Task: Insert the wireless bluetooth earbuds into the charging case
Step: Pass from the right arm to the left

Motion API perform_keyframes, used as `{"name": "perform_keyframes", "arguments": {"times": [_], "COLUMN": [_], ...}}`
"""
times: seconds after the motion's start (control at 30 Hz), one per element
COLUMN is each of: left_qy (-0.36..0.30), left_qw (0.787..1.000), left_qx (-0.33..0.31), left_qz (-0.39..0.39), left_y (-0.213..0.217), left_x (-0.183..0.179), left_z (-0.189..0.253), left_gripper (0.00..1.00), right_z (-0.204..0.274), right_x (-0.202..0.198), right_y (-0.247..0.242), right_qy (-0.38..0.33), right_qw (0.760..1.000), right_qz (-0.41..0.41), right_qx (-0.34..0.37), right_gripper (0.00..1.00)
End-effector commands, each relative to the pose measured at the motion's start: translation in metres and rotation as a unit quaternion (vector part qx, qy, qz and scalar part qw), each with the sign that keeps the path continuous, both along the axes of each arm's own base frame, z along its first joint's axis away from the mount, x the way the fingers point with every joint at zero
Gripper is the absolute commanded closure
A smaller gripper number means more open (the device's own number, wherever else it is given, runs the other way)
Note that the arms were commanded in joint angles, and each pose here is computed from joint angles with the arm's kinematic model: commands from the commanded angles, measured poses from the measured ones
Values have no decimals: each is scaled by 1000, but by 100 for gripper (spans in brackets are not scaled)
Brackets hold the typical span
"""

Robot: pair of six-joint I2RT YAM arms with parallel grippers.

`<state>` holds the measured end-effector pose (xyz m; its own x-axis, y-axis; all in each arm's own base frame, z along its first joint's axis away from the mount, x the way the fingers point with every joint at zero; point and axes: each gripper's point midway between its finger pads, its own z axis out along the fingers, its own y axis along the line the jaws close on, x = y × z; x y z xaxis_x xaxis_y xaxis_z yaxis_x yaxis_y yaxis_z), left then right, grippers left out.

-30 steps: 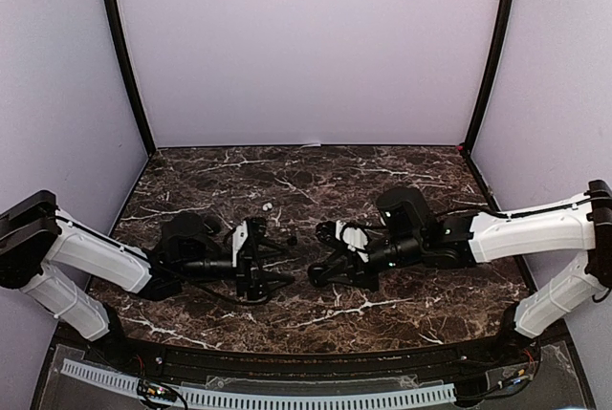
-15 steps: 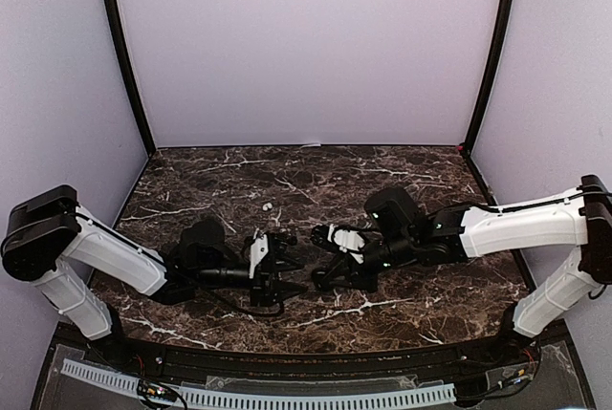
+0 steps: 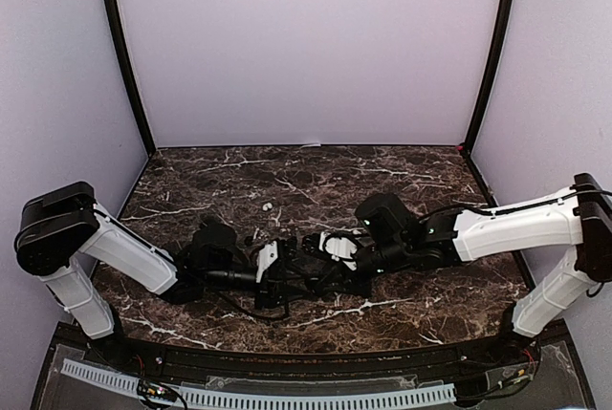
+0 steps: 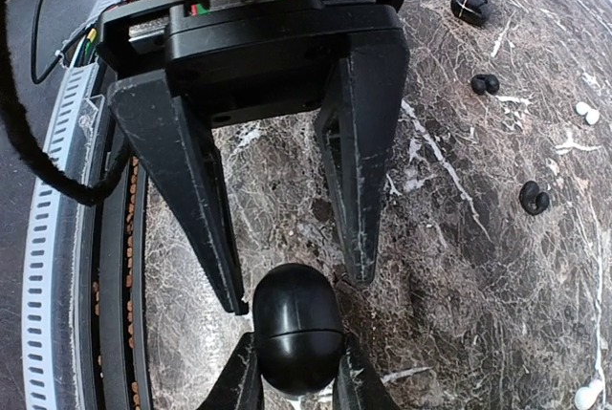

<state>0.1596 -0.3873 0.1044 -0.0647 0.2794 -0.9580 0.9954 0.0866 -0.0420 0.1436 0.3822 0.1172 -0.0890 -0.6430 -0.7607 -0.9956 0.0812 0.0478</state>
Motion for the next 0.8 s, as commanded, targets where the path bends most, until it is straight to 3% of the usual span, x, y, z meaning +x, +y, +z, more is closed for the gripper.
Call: {"name": "perform_keyframes", "arguments": {"times": [0.0,0.13,0.37,0.53,0.77], "left_qy": [-9,-10,-19,-25,-22], "left_qw": [1000,1000,999,999,998], "left_qx": [-15,-19,-22,-24,-44], "left_qz": [-16,-20,-19,-16,-24], "left_y": [-4,-3,-1,1,3], "left_x": [-4,-6,-7,-7,-11], "left_z": [10,11,14,15,23], "left_gripper": [51,57,71,73,73], "right_z": [13,18,21,20,29], "right_x": [2,2,1,7,12], "right_y": [15,20,17,3,-22], "right_qy": [-17,-15,-24,-49,-74], "right_qw": [999,998,997,996,988], "right_qz": [9,8,5,-23,-70], "right_qx": [33,55,70,71,114], "right_gripper": [88,87,75,52,46]}}
